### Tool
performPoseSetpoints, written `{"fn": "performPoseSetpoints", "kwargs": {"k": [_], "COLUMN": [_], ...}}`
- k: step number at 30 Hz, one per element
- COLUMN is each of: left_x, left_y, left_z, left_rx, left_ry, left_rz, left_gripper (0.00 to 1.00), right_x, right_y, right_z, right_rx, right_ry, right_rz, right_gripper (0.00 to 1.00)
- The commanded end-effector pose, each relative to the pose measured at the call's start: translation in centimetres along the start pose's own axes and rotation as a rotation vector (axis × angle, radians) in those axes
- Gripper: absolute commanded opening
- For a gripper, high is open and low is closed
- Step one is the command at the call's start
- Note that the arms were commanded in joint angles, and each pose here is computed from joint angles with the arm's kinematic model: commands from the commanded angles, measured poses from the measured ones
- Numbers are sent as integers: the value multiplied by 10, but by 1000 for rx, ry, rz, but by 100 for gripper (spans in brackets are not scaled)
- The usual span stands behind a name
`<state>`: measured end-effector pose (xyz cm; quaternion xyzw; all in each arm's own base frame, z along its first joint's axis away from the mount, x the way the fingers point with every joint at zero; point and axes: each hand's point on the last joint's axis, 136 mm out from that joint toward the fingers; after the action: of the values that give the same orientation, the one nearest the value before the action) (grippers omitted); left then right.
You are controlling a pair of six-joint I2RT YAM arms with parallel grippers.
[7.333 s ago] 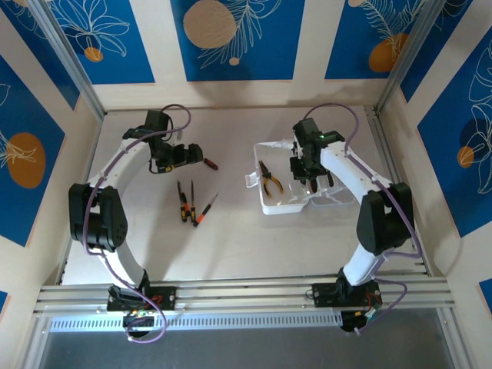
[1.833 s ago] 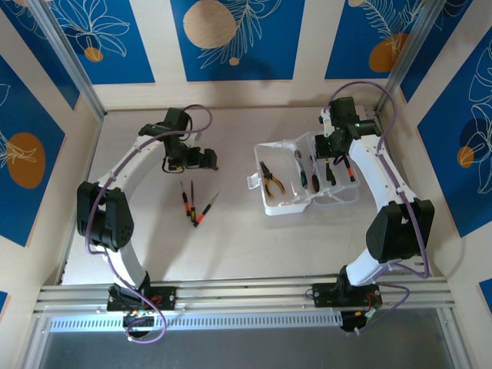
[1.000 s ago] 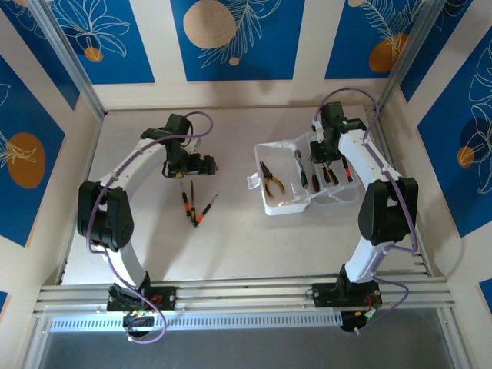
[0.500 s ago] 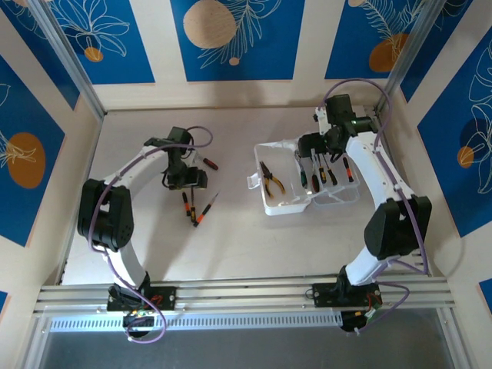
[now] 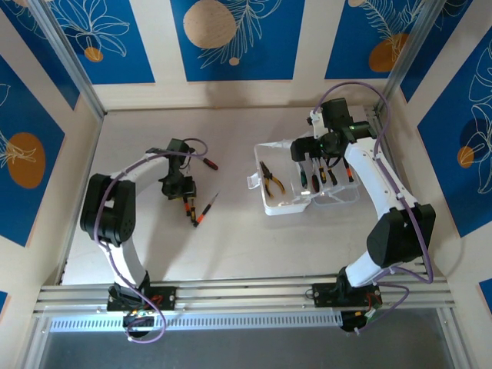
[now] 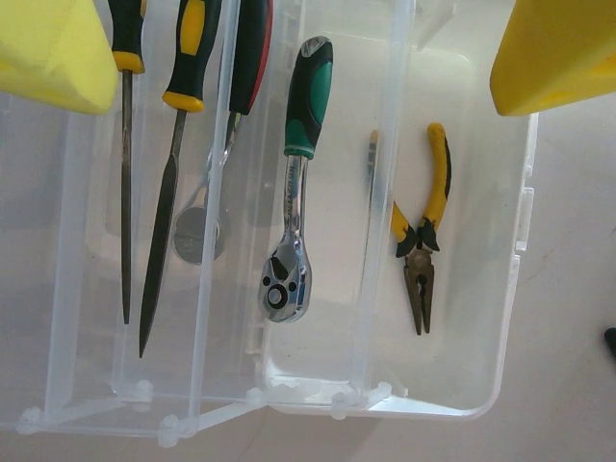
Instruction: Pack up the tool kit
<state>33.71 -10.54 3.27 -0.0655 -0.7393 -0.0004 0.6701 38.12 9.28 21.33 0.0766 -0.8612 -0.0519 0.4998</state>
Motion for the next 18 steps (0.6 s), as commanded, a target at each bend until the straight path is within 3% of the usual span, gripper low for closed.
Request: {"fn": "performPoseSetpoints", "kwargs": {"k": [1,5,10,18], "left_x": [-11,-24,-35,-13], "left_y": [11,14,13,12], "left_z": [-3,-1,1,-7], "left_rx": [14,15,16,-13], "left_ry": [13,32,54,19], "left_rz": [-50,-56,-48,-52], "left_gripper": [39,33,18,3], "right_x": [-1,-2,-2,5], "right_y": [7,7,5,7], "right_z": [5,6,10,9], "right_rx": [-10,-10,-13,-19], "right_ry": [20,24,32,26], "right_rz": [-34,-33,-27,-43], "right_gripper": [99,99,99,99]}}
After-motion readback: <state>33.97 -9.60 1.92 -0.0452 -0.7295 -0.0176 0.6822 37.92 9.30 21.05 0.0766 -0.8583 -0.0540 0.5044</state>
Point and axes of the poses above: each hand's point on the last joint's axis, 136 mm out from that joint toward the fingers, its own x axis back along the fingers, its own y axis along the line the jaws close on, z = x × y, and after that the axes turned 9 degrees about -x, right-handed
